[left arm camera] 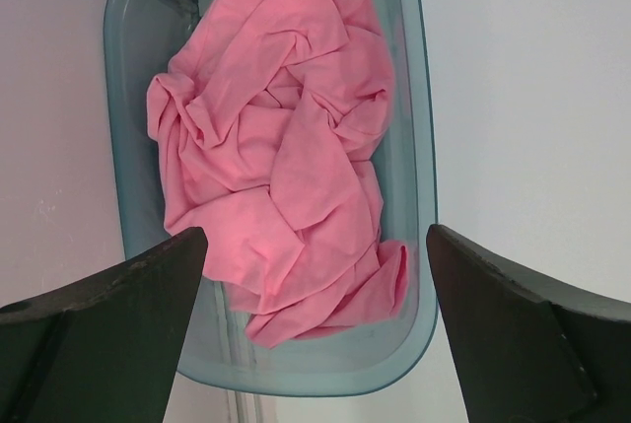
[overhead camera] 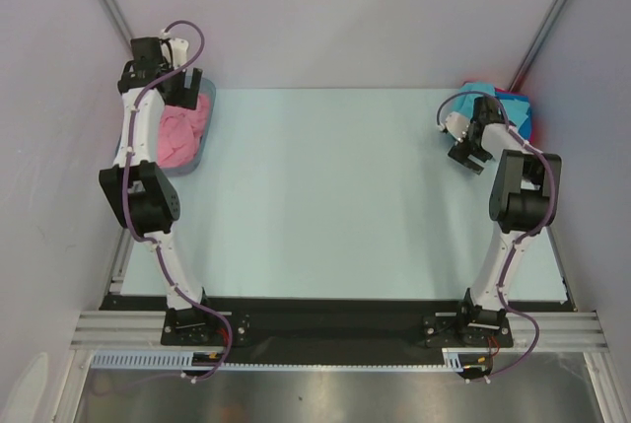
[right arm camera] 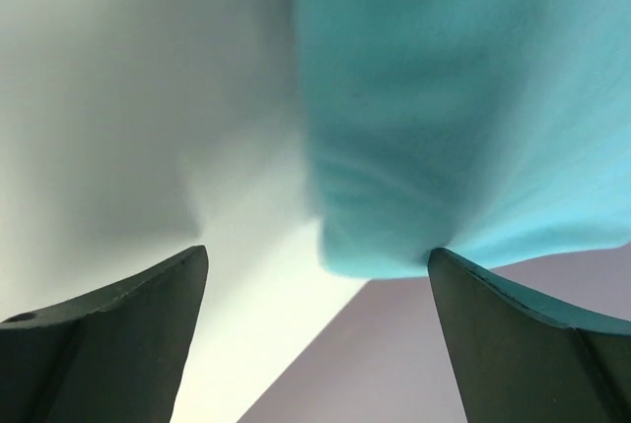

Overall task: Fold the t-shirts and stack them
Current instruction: Neatly place the folded tshirt to the corner, then reset both grippers

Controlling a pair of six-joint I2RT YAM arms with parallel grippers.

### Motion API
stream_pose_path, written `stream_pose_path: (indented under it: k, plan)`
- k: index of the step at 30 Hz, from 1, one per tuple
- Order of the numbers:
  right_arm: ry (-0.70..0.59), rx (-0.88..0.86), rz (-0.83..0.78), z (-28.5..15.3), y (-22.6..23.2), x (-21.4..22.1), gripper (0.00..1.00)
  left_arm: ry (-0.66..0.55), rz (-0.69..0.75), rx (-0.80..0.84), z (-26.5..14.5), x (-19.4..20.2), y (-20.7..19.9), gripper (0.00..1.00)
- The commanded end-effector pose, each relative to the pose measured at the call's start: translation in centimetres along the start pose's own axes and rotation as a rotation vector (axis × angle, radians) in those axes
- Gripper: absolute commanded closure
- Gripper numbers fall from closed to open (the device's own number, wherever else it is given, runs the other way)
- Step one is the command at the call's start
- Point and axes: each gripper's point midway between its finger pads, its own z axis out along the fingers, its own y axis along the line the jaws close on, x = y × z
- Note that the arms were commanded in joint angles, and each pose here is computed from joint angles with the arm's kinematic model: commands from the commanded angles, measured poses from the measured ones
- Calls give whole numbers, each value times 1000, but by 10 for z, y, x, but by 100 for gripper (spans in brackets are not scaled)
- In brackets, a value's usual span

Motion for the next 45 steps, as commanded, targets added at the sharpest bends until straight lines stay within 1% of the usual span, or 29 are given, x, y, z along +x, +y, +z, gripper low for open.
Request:
stream_pose_path:
  k: [1, 3, 6, 9, 12, 14, 15, 16, 17, 18, 20, 22, 23, 24, 25, 26, 27, 28, 30, 31, 32, 33, 34, 35, 36, 39, 45]
  plan:
    - [-95, -131, 79, -62, 4, -19, 0, -68, -4, -32, -26, -22, 11, 0]
    - [-147, -114, 111, -91, -10, -35, 0, -62, -9, -25, -26, -20, 9, 0]
    - [-186, -48, 140, -112, -27, -50, 0, -57, -19, -22, -27, -16, 9, 0]
    - [-196, -42, 151, -118, -23, -59, 0, -53, -24, -15, -24, -13, 7, 0]
    - [-197, -50, 209, -116, -20, -66, 1, -61, -28, -16, -25, -16, 8, 0]
    - [-217, -34, 286, -112, -23, -73, 36, -66, -27, -15, -25, -17, 8, 0]
    - [-193, -5, 316, -108, -25, -70, 86, -67, -29, -12, -25, -18, 8, 0]
    - [-183, -5, 328, -102, -22, -71, 100, -65, -27, -9, -24, -17, 7, 0]
    - [-188, 10, 344, -100, -23, -76, 100, -67, -25, -5, -24, -17, 6, 0]
    - [-166, 48, 358, -97, -26, -73, 100, -67, -25, -5, -24, -17, 6, 0]
    - [-170, 38, 396, -92, -23, -80, 100, -70, -33, -1, -25, -18, 6, 0]
    - [-212, -23, 442, -93, -17, -91, 100, -79, -35, 38, -26, -20, -1, 0]
    - [-235, -52, 462, -100, -18, -97, 100, -77, -51, 46, -29, -19, -3, 0]
    - [-299, -130, 488, -109, -10, -112, 100, -93, -60, 100, -33, -20, -12, 0]
    - [-336, -170, 504, -118, -9, -121, 95, -99, -73, 131, -36, -21, -18, 0]
    - [-368, -193, 538, -132, -15, -128, 85, -103, -86, 167, -39, -20, -24, 0]
    - [-433, -262, 585, -149, -9, -147, 65, -114, -97, 244, -42, -21, -38, 0]
    - [-466, -293, 603, -163, -5, -159, 58, -121, -124, 278, -47, -23, -45, 0]
    - [-526, -320, 628, -190, -6, -178, 50, -117, -161, 335, -53, -21, -59, 0]
    - [-497, -362, 666, -197, 3, -179, 49, -129, -160, 347, -61, -23, -63, 0]
    - [-541, -345, 673, -217, -12, -189, 47, -117, -155, 368, -62, -17, -71, 0]
    - [-510, -368, 680, -211, -6, -195, 43, -125, -155, 380, -66, -17, -73, 0]
    - [-508, -364, 690, -218, -7, -201, 42, -133, -154, 401, -71, -18, -78, 0]
    - [-471, -378, 689, -219, -2, -199, 42, -147, -151, 402, -78, -21, -77, 0]
    - [-492, -354, 692, -229, -13, -203, 40, -149, -155, 407, -79, -21, -78, 0]
    - [-476, -373, 706, -225, -10, -201, 40, -179, -140, 444, -93, -25, -84, 0]
    - [-462, -368, 683, -221, -6, -198, 39, -182, -147, 464, -94, -25, -88, 0]
